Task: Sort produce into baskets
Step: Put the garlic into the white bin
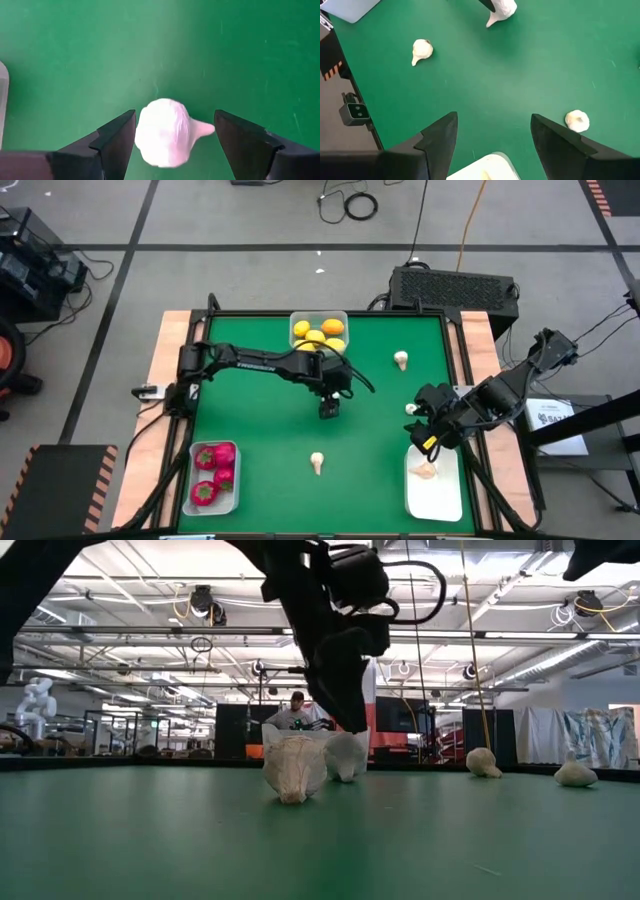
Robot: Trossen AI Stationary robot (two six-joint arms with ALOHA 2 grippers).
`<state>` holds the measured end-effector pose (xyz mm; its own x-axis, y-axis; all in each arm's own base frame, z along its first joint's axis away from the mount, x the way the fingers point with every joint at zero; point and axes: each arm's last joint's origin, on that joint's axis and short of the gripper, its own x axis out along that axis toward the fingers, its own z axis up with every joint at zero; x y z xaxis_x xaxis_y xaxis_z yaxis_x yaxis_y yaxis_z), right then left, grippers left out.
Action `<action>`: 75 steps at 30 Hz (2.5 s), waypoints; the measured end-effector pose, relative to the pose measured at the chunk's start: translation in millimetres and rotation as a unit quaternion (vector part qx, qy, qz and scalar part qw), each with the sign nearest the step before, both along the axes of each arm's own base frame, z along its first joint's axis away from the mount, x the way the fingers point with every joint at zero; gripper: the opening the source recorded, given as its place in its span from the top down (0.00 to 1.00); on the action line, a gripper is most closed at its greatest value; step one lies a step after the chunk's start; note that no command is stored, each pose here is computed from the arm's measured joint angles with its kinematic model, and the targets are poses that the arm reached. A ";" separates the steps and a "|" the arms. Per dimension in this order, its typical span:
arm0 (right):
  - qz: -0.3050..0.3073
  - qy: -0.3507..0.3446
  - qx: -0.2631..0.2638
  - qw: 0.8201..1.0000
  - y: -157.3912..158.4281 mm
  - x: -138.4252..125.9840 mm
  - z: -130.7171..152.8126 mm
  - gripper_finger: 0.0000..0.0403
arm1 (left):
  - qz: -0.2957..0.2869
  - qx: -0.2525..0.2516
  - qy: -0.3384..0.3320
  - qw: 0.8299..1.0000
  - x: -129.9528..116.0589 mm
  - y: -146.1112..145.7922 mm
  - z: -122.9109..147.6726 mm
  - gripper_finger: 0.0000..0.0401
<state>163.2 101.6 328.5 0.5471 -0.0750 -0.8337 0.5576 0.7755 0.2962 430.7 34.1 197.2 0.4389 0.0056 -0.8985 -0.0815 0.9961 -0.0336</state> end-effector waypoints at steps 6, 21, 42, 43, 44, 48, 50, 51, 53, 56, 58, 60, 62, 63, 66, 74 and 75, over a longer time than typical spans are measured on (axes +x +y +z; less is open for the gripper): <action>-0.002 0.000 0.002 1.000 0.0 0.0 0.0 0.40 | -0.003 -0.001 0.015 1.000 2.4 0.1 -14.1 0.31; -0.007 -0.001 0.005 1.000 0.1 0.0 0.0 0.40 | -0.001 -0.004 0.032 0.999 2.8 -1.0 -24.5 0.47; -0.009 0.018 0.030 0.999 0.8 -1.6 -0.9 0.40 | -0.091 -0.124 -0.276 0.949 48.5 -85.2 40.3 0.61; -0.011 0.022 0.036 0.999 0.8 -2.1 -1.2 0.40 | -0.091 -0.114 -0.301 0.942 51.4 -92.6 41.9 0.61; -0.014 0.027 0.043 0.999 0.8 -2.8 -1.3 0.40 | -0.092 -0.109 -0.324 0.935 53.6 -99.5 44.2 0.61; -0.016 0.045 0.063 0.997 1.6 -4.9 -2.1 0.40 | -0.101 -0.104 -0.375 0.916 61.9 -115.3 39.3 0.61; -0.014 0.055 0.075 0.996 2.5 -5.8 -2.5 0.40 | -0.098 -0.110 -0.380 0.913 66.1 -117.5 31.0 0.61; -0.013 0.058 0.080 0.995 2.8 -6.5 -2.5 0.40 | -0.098 -0.112 -0.392 0.908 69.7 -118.3 29.1 0.61; -0.006 0.064 0.087 0.994 4.2 -7.8 -2.5 0.40 | -0.105 -0.120 -0.393 0.906 74.6 -121.9 22.2 0.61; 0.003 0.070 0.099 0.993 5.6 -9.9 -1.7 0.40 | -0.113 -0.135 -0.413 0.894 87.4 -133.4 16.7 0.61; 0.005 0.073 0.106 0.992 6.1 -10.7 -1.3 0.40 | -0.120 -0.140 -0.418 0.890 96.4 -143.0 12.1 0.61; 0.010 0.075 0.109 0.991 7.7 -11.5 -1.4 0.40 | -0.128 -0.146 -0.428 0.883 105.3 -151.8 9.8 0.61; 0.012 0.076 0.111 0.991 9.4 -12.8 -1.3 0.40 | -0.138 -0.149 -0.440 0.875 116.6 -161.9 4.4 0.61; 0.014 0.076 0.112 0.991 10.4 -13.5 -1.3 0.40 | -0.139 -0.150 -0.444 0.872 121.2 -164.0 4.6 0.61; 0.018 0.077 0.115 0.990 13.6 -16.0 -1.1 0.40 | -0.145 -0.156 -0.455 0.865 133.2 -171.4 0.0 0.61; 0.029 0.081 0.124 0.989 22.0 -24.0 -0.7 0.40 | -0.146 -0.141 -0.479 0.854 147.3 -178.1 -6.3 0.61; 0.030 0.081 0.124 0.989 22.2 -24.2 -0.7 0.40 | -0.147 -0.140 -0.475 0.856 147.9 -178.6 -10.0 0.61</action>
<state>139.0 123.8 327.8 0.4026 0.1712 -0.8992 0.5690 0.7227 0.3924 578.6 -144.5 187.2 0.9180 -0.3880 -0.0823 0.3683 0.9109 -0.1863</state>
